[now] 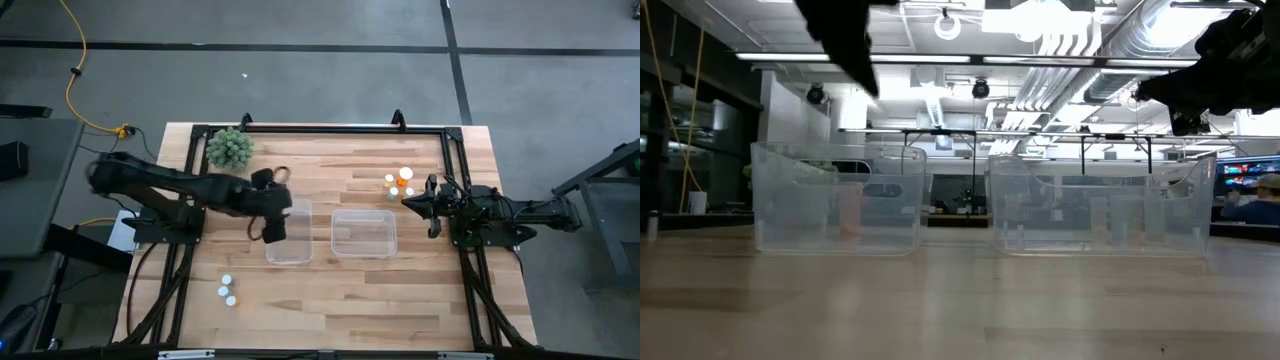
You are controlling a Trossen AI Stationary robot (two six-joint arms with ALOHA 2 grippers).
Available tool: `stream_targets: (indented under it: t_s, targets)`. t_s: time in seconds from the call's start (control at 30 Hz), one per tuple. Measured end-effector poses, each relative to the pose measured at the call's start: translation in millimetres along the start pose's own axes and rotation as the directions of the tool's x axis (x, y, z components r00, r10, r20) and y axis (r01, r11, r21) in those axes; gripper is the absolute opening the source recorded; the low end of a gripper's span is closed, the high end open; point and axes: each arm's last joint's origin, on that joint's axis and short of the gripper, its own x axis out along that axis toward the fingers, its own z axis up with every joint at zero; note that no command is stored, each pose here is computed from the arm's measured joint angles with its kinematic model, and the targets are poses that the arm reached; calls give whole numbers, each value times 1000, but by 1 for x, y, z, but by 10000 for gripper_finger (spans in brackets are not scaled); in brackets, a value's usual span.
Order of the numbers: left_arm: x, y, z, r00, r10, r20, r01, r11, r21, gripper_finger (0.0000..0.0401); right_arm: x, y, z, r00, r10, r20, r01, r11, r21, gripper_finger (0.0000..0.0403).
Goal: Pick and place medicine bottles into bin by pill shape (circle, oval)
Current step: Put the top yellow tablet bottle into the left transparent bin
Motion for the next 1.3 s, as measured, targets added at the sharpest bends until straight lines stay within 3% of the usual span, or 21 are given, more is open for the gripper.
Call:
stream_targets:
  t_s: [0.13, 0.27, 0.43, 0.6, 0.73, 1.13, 1.3]
  targets:
    - [-36, -3, -18, 960, -27, 279, 42, 998, -48, 214, 0, 0, 0, 1000, 0, 1, 0, 1000, 0, 0]
    - [-55, -7, -53, 861, -61, 504, 121, 989, -86, 207, 0, 0, 0, 1000, 0, 1, 0, 1000, 0, 0]
    - [-50, -10, -102, 731, -57, 680, 203, 970, -136, 204, 0, 0, 0, 1000, 0, 0, 0, 1000, 0, 0]
    - [-34, -11, -130, 629, -41, 777, 249, 957, -151, 204, 0, 0, 0, 1000, 0, 0, 0, 1000, 0, 0]
    - [-25, -10, -139, 604, -33, 796, 237, 961, -140, 204, 0, 0, 0, 1000, 0, 0, 0, 1000, 0, 0]
    - [-26, -10, -138, 579, -48, 814, 229, 968, -106, 204, 0, 0, 0, 1000, 0, 0, 0, 1000, 0, 0]
    - [-27, -10, -138, 573, -75, 816, 240, 968, -79, 204, 0, -1, 2, 999, -43, 25, 46, 987, -156, 0]
